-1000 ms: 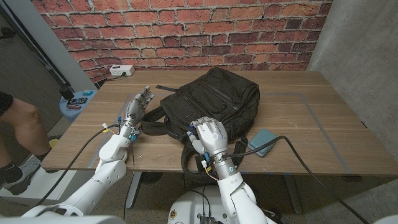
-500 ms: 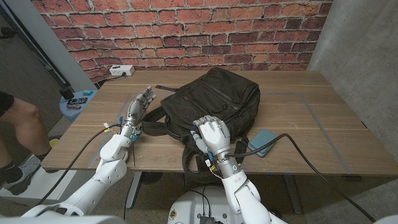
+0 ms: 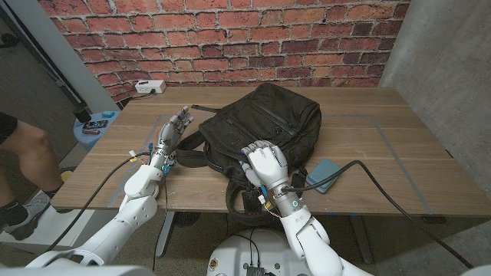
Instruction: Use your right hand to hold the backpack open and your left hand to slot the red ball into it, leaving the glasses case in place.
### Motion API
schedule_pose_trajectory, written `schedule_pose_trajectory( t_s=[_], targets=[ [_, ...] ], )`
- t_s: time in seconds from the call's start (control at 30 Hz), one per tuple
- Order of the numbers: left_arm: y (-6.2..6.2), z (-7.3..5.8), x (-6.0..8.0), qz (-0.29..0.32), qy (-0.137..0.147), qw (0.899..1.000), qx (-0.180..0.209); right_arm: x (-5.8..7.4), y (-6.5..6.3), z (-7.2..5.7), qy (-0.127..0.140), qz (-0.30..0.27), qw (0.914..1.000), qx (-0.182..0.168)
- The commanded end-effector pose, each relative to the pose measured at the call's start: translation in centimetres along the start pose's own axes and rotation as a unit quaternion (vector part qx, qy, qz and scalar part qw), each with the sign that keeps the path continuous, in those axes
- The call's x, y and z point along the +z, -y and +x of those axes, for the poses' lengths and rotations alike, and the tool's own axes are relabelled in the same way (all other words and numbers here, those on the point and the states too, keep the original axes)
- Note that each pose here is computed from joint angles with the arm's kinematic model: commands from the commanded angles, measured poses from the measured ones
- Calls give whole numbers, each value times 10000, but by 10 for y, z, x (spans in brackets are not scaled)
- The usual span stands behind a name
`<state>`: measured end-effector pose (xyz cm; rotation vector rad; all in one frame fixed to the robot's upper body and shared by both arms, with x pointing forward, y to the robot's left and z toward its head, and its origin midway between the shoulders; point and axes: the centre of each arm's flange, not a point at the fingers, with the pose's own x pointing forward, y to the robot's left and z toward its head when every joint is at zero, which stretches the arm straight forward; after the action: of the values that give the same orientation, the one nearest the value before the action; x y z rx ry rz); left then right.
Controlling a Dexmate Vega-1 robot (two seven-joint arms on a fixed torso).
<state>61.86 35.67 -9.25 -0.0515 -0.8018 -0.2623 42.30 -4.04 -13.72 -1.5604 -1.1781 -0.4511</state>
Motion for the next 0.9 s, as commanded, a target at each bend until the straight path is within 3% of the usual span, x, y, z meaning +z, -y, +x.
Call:
schedule_pose_trajectory(
  t_s=[0.03, 0.3, 0.47, 0.9],
  targets=[
    [4, 1, 0, -21, -6, 10000, 26, -6, 2, 2, -22, 146, 9993, -340],
    [4, -1, 1, -3, -32, 10000, 42, -13, -18, 6, -154, 371, 9982, -455],
    [6, 0, 3, 4, -26, 10000, 36, -17, -23, 11, -226, 485, 9972, -530],
    [11, -2, 10, 48, -36, 9999, 85, -19, -7, 22, -90, 569, 9952, -797]
  ],
)
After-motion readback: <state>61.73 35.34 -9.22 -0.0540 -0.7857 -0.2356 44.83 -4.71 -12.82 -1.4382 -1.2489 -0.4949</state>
